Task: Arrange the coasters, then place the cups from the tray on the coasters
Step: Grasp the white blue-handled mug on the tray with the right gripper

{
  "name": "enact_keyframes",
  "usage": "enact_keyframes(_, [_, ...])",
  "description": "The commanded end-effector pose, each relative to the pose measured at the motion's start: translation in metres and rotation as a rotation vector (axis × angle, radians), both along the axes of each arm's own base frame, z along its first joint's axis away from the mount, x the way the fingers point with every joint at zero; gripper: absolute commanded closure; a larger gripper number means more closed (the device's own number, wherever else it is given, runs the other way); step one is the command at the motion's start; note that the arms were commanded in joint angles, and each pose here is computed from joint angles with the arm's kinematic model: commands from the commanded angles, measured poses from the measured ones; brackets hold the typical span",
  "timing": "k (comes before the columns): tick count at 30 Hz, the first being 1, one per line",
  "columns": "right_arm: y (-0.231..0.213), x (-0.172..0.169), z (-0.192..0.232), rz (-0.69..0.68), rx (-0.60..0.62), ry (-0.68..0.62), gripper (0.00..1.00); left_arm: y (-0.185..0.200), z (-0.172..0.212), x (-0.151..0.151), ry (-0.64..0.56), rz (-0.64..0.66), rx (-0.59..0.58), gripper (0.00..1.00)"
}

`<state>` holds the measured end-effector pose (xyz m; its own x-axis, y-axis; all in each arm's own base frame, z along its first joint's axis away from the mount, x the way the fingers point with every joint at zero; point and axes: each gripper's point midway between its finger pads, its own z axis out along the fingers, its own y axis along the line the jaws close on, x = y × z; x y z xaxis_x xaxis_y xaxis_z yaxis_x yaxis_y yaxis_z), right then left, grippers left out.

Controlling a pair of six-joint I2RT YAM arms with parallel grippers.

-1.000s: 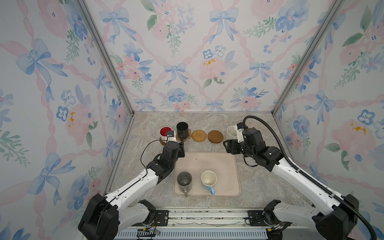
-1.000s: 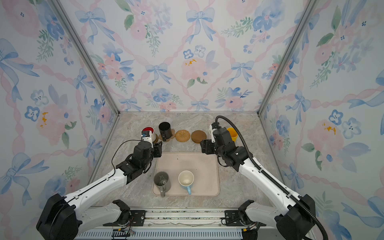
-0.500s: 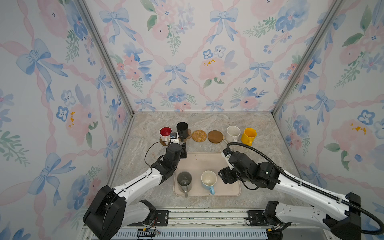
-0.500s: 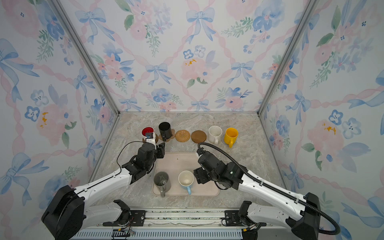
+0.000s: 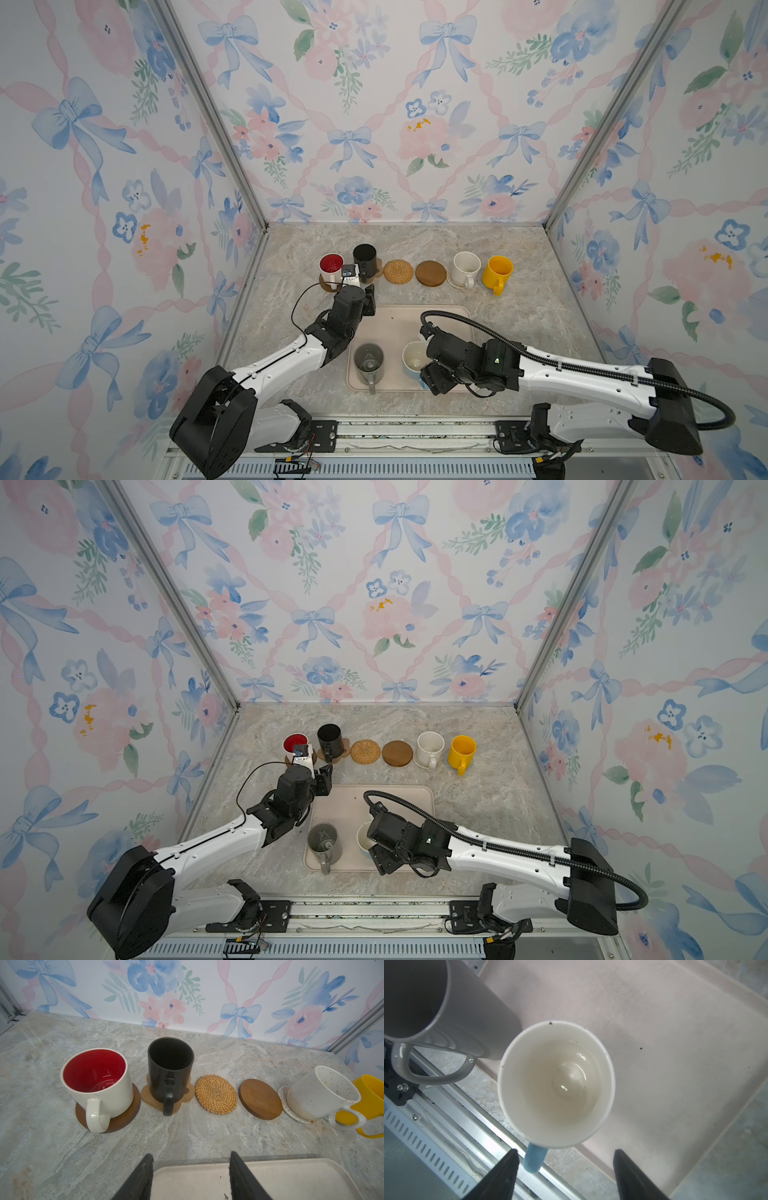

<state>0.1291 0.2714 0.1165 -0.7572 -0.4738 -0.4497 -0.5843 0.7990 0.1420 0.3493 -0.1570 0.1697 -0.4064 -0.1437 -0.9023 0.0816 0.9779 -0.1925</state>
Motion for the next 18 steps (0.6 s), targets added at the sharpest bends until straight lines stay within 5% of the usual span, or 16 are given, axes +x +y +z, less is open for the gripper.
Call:
enact_keyframes(1, [0.012,-0.007,-0.010,-0.005,0.028,0.044,0.26,-0.003,-0.001,0.001,-0.013,-0.019,0.009,0.45])
enact_keyframes(18, [0.015,-0.005,-0.037,-0.082,-0.048,0.092,0.49,-0.005,-0.004,0.003,-0.012,-0.035,-0.004,0.44])
